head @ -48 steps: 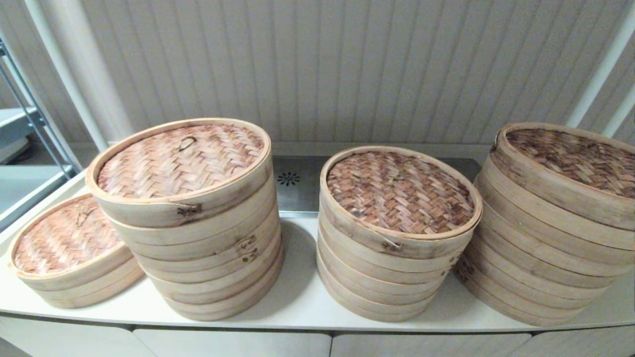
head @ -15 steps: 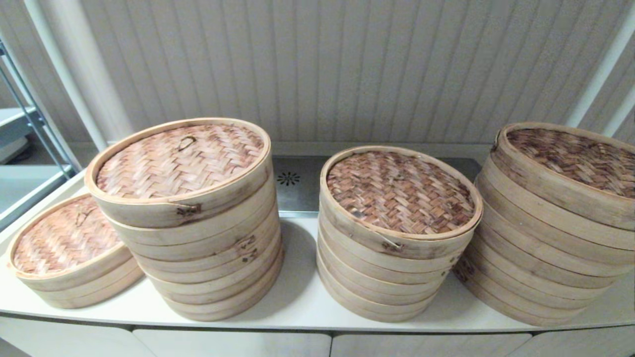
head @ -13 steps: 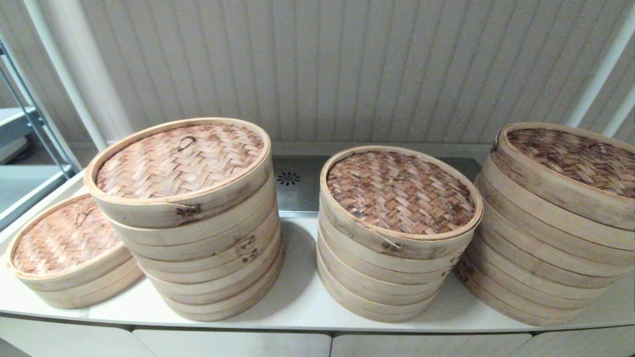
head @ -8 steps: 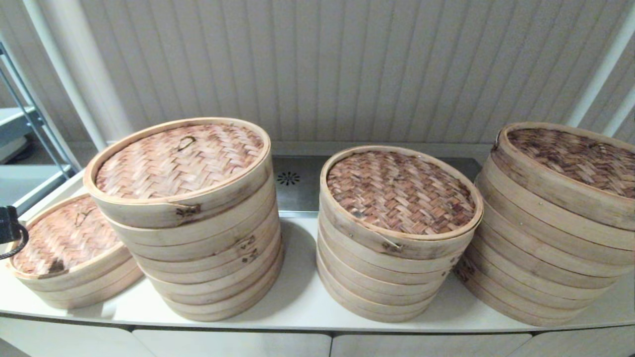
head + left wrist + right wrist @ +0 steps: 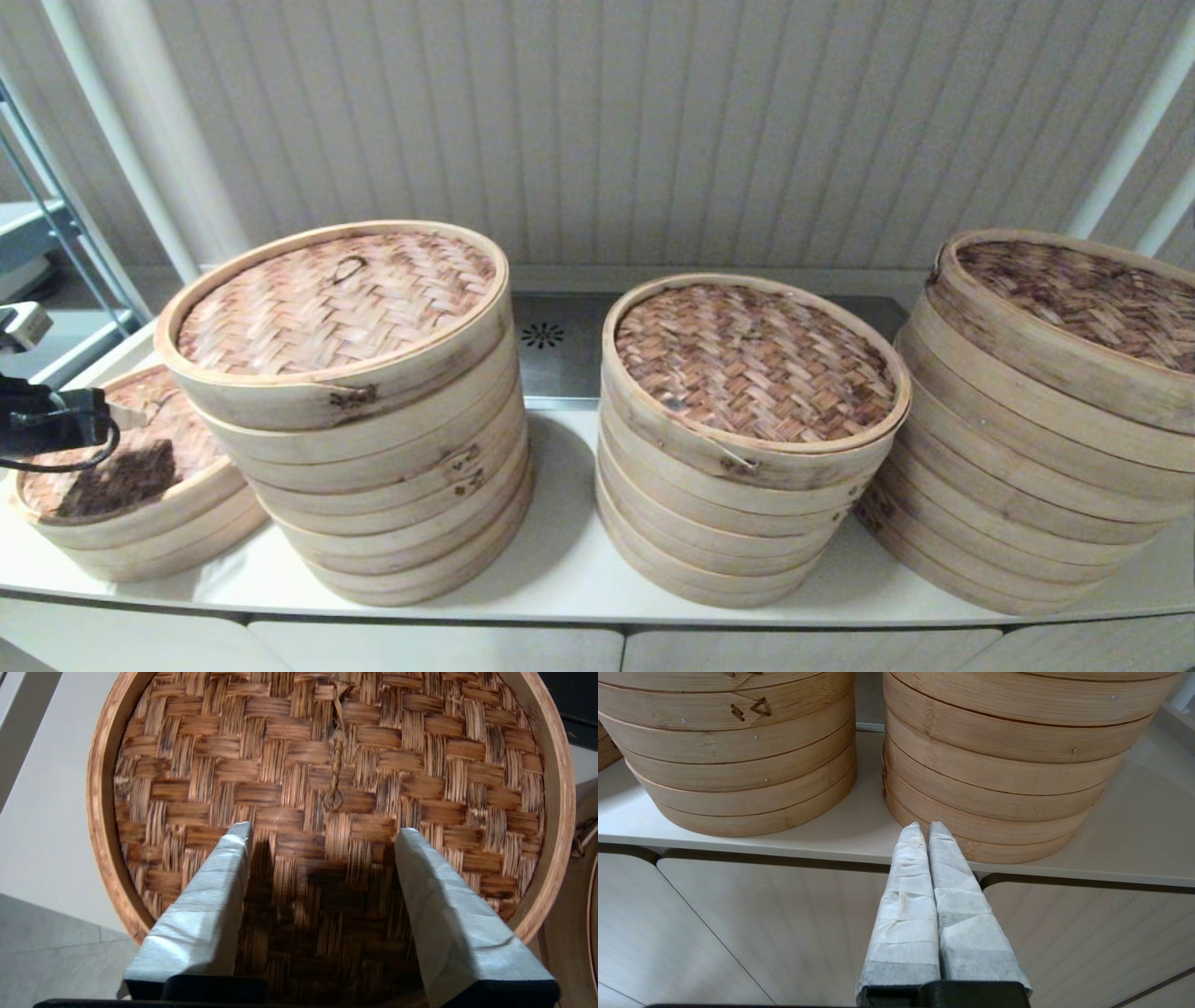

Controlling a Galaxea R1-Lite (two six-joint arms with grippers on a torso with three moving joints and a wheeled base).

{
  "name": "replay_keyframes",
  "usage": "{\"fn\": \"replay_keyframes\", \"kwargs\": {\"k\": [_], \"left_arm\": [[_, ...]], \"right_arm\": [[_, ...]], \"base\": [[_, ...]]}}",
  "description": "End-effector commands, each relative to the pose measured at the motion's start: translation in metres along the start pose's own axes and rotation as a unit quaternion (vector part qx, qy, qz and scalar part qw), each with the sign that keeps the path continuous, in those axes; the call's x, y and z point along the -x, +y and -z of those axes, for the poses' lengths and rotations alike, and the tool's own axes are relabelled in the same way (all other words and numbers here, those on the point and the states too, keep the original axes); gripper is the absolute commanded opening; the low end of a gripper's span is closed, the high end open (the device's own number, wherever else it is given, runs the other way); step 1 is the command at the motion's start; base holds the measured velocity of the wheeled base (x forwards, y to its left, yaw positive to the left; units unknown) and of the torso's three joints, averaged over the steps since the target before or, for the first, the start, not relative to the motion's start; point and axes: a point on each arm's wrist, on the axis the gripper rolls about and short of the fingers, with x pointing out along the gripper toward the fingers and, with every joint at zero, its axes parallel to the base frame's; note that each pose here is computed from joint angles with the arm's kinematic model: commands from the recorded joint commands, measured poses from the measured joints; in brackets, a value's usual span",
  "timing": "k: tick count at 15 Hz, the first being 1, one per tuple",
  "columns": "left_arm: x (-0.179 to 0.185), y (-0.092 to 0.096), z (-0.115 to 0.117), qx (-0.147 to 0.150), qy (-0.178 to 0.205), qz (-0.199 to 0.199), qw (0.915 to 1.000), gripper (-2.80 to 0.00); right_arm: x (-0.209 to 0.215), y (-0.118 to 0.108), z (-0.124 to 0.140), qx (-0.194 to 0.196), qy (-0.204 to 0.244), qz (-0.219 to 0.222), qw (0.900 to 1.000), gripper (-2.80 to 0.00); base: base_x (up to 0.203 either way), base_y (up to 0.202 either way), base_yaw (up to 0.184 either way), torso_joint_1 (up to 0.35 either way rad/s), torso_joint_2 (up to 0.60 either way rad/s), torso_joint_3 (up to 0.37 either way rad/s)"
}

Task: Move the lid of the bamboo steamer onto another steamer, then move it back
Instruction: Pick up the steamer

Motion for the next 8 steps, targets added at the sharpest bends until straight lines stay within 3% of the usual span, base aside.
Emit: {"fn": "replay_keyframes", "kwargs": {"k": [1, 4, 8], "left_arm": [[-0.013, 0.001, 0.001, 0.002, 0.008, 0.014, 0.9999, 0.0], [-0.021, 0.001, -0.002, 0.005, 0.003, 0.064, 0.998, 0.0], [-0.039, 0.002, -0.011, 0.0, -0.001, 0.068, 0.9977, 0.0]], "right_arm": [[0.0, 0.0, 0.0, 0.0, -0.001, -0.001, 1.0, -2.8], [0.0, 0.0, 0.0, 0.0, -0.001, -0.001, 1.0, -2.8], [0.0, 0.0, 0.0, 0.0, -0.001, 0.0, 1.0, -2.8]], "base": [[0.0, 0.0, 0.0, 0.0, 0.0, 0.0], [0.0, 0.0, 0.0, 0.0, 0.0, 0.0], [0.0, 0.0, 0.0, 0.0, 0.0, 0.0]]}}
